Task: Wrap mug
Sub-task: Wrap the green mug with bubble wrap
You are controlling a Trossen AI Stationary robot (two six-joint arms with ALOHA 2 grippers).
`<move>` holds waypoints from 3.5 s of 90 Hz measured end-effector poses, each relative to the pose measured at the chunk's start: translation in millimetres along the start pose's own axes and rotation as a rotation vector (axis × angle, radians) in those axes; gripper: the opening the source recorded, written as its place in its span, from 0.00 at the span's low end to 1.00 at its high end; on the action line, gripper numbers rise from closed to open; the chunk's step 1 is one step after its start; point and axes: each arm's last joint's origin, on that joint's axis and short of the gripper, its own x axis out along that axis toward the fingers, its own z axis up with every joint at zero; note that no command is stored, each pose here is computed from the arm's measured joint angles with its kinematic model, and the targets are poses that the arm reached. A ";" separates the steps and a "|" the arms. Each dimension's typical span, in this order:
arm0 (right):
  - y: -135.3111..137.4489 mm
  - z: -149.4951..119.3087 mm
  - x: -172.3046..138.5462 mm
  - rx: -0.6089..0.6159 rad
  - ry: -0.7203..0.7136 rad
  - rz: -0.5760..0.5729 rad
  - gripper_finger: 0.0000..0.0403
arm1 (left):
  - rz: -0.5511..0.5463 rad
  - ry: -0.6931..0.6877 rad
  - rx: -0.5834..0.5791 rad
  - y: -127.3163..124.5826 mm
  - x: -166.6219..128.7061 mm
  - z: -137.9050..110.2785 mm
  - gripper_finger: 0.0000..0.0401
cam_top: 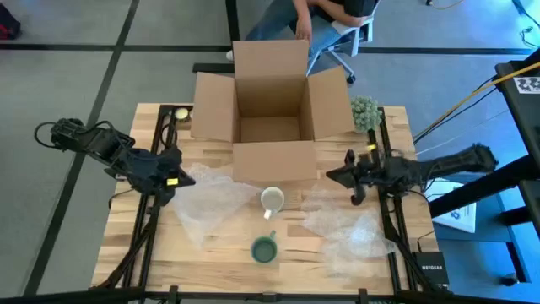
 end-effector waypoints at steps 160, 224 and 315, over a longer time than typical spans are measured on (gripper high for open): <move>67.2 -30.3 195.8 -0.558 0.907 -0.008 0.46 | -0.015 0.023 0.043 -0.4 0.5 -0.9 0.00; 53.7 -28.0 158.5 -0.623 1.234 -0.137 0.02 | -0.034 0.032 0.053 -3.1 -0.3 -2.9 0.00; 76.8 16.3 187.7 -0.514 0.904 -0.054 0.33 | -0.054 0.039 0.051 -6.0 -1.2 -4.8 0.00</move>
